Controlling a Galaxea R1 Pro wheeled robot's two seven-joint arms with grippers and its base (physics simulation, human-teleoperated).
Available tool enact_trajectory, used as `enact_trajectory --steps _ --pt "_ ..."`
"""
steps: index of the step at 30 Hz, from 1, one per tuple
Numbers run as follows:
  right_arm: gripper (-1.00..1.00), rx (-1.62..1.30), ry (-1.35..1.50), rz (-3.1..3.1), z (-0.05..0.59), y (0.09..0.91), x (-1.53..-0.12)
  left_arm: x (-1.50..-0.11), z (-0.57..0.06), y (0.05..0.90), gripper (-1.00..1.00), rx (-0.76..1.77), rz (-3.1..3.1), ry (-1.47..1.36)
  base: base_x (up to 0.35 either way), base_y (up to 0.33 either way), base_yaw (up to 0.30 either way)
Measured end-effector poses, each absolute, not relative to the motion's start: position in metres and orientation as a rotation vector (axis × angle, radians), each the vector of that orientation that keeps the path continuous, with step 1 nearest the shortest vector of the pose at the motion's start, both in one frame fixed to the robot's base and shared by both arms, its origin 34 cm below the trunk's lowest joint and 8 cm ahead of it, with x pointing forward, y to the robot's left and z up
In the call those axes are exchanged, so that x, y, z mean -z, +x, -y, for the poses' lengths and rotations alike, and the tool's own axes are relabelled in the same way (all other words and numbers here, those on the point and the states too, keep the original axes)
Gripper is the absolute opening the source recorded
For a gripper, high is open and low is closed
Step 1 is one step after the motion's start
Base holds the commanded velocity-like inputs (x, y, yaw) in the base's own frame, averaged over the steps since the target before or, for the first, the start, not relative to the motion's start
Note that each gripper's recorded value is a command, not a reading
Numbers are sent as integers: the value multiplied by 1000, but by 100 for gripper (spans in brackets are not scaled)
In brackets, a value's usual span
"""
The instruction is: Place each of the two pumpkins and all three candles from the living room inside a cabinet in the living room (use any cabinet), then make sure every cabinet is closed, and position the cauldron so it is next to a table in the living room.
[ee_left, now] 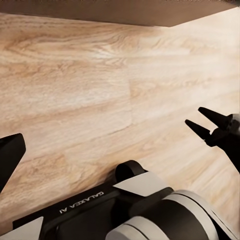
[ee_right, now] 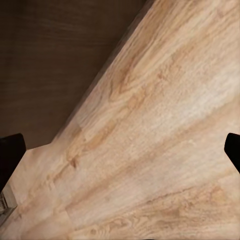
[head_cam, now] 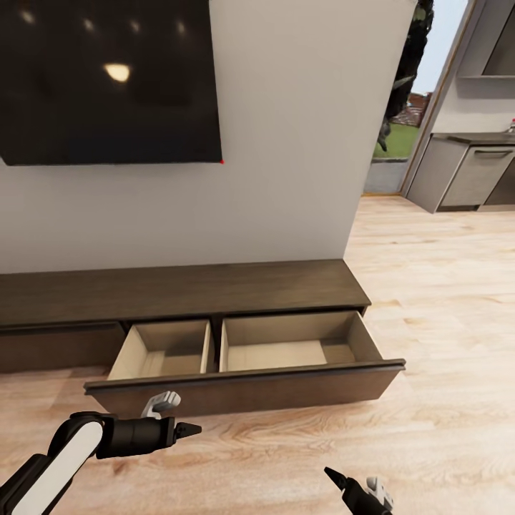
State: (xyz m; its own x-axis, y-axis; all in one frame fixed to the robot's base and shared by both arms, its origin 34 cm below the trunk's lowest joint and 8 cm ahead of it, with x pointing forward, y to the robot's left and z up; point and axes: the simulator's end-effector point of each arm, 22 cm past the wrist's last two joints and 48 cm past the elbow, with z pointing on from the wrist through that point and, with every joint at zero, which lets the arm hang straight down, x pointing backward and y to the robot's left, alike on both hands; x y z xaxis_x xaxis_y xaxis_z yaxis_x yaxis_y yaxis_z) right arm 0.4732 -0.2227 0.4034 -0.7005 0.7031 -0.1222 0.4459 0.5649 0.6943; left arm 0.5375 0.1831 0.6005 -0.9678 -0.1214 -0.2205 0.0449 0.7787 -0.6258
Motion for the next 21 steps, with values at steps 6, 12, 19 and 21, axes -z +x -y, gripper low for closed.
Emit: enact_trajectory --steps 6,12,19,21 --pt "100 -912 930 -2415 223 475 -415 -611 -184 539 100 967 -2727 -65 0 0 0" --pt "100 -882 903 -2393 226 481 -428 -621 -187 541 100 955 -2731 -69 0 0 1" --pt "100 -865 897 -2385 230 484 -441 -626 -199 544 100 849 -2762 -76 0 0 193" --pt "100 -863 898 -2384 230 485 -445 -628 -201 545 100 837 -2766 -77 0 0 278"
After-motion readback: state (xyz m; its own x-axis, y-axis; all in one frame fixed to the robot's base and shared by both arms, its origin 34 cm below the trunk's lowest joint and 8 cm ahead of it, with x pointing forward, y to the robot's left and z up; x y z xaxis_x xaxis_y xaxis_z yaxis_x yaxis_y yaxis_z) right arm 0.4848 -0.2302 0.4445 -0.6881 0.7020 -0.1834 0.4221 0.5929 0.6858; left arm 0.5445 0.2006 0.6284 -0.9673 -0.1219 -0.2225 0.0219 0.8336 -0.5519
